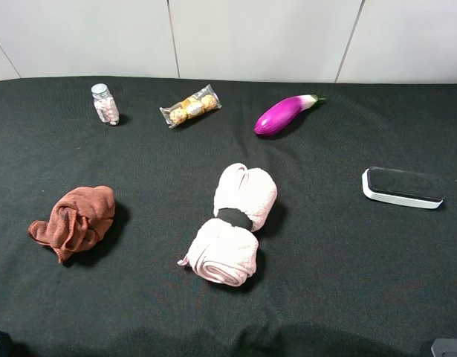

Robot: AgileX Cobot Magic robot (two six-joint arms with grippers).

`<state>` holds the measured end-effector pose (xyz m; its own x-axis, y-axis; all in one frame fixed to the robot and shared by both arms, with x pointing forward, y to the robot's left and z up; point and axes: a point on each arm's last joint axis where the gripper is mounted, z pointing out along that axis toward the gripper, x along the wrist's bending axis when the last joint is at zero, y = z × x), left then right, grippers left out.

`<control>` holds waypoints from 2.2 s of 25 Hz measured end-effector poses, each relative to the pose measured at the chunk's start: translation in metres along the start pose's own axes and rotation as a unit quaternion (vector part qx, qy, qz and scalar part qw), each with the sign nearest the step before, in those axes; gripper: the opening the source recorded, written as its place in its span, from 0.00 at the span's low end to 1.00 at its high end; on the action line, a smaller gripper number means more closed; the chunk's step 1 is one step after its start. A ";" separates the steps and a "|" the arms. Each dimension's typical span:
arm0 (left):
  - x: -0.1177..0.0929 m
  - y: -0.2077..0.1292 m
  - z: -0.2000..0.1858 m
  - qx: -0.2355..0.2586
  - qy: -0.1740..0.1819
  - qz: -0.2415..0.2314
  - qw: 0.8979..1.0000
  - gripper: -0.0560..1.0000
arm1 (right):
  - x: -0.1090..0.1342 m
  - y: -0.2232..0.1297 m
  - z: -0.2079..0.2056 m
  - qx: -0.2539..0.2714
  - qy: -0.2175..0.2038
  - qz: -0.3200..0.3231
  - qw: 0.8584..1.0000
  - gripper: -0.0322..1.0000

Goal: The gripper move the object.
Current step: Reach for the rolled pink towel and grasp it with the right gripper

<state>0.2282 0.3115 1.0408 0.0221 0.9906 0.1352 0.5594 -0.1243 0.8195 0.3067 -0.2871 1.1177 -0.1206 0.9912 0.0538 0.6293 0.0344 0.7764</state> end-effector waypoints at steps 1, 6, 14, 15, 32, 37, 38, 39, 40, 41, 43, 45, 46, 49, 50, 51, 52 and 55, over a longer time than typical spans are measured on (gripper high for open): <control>0.000 0.000 0.000 0.000 0.000 0.000 1.000 0.99 | 0.001 0.001 0.004 0.014 0.006 0.004 1.000 0.67; 0.000 0.000 0.000 0.000 0.000 0.000 1.000 0.99 | 0.004 0.008 0.023 0.058 0.036 0.028 0.997 0.67; 0.000 0.000 0.000 0.000 0.000 0.000 1.000 0.99 | 0.007 0.015 0.050 0.117 0.065 0.058 0.989 0.67; 0.000 0.000 0.000 0.000 0.000 0.000 1.000 0.99 | 0.008 0.016 0.053 0.123 0.069 0.063 0.988 0.67; 0.000 0.000 0.000 0.000 0.000 0.000 1.000 0.99 | 0.021 0.022 0.096 0.207 0.125 0.113 0.964 0.67; 0.000 0.000 0.000 0.000 0.000 0.000 1.000 0.99 | 0.037 0.021 0.107 0.219 0.129 0.112 0.961 0.67; 0.000 0.000 0.000 0.000 0.000 0.000 1.000 0.99 | 0.041 0.021 0.110 0.223 0.130 0.114 0.959 0.67; 0.000 0.000 0.000 0.000 0.000 0.000 1.000 0.99 | 0.045 0.021 0.112 0.227 0.131 0.115 0.958 0.67; 0.000 0.000 0.000 0.000 0.000 0.000 1.000 0.99 | 0.049 0.020 0.115 0.231 0.132 0.117 0.957 0.67; 0.000 0.000 0.000 0.000 0.000 0.000 1.000 0.99 | 0.052 0.020 0.119 0.235 0.131 0.118 0.956 0.67; 0.000 0.000 0.000 0.000 0.000 0.000 1.000 0.99 | 0.060 0.018 0.124 0.244 0.131 0.123 0.953 0.67; 0.000 0.000 0.000 0.000 0.000 0.000 1.000 0.99 | 0.066 0.017 0.131 0.252 0.130 0.129 0.950 0.67; 0.000 0.000 0.000 0.000 0.000 0.000 1.000 0.99 | 0.069 0.016 0.133 0.257 0.130 0.132 0.948 0.67; 0.000 0.000 0.000 0.000 0.000 0.000 1.000 0.99 | 0.078 0.016 0.139 0.270 0.127 0.135 0.945 0.67; 0.000 0.000 0.000 0.000 0.000 0.000 1.000 0.99 | 0.082 0.019 0.141 0.273 0.126 0.132 0.945 0.68; 0.000 0.000 0.000 0.000 0.000 0.000 1.000 0.99 | 0.086 0.022 0.142 0.275 0.123 0.130 0.945 0.68; 0.000 0.000 0.000 0.000 0.000 0.000 1.000 0.99 | 0.089 0.024 0.145 0.281 0.117 0.126 0.944 0.69; 0.000 0.000 0.000 0.000 0.000 0.000 1.000 0.99 | 0.101 0.031 0.151 0.297 0.099 0.118 0.942 0.70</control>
<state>0.2282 0.3115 1.0408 0.0221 0.9906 0.1352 0.5594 -0.1243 0.8195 0.4296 -0.1668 1.0522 -0.0269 0.9393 0.3421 0.9682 -0.0606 0.2426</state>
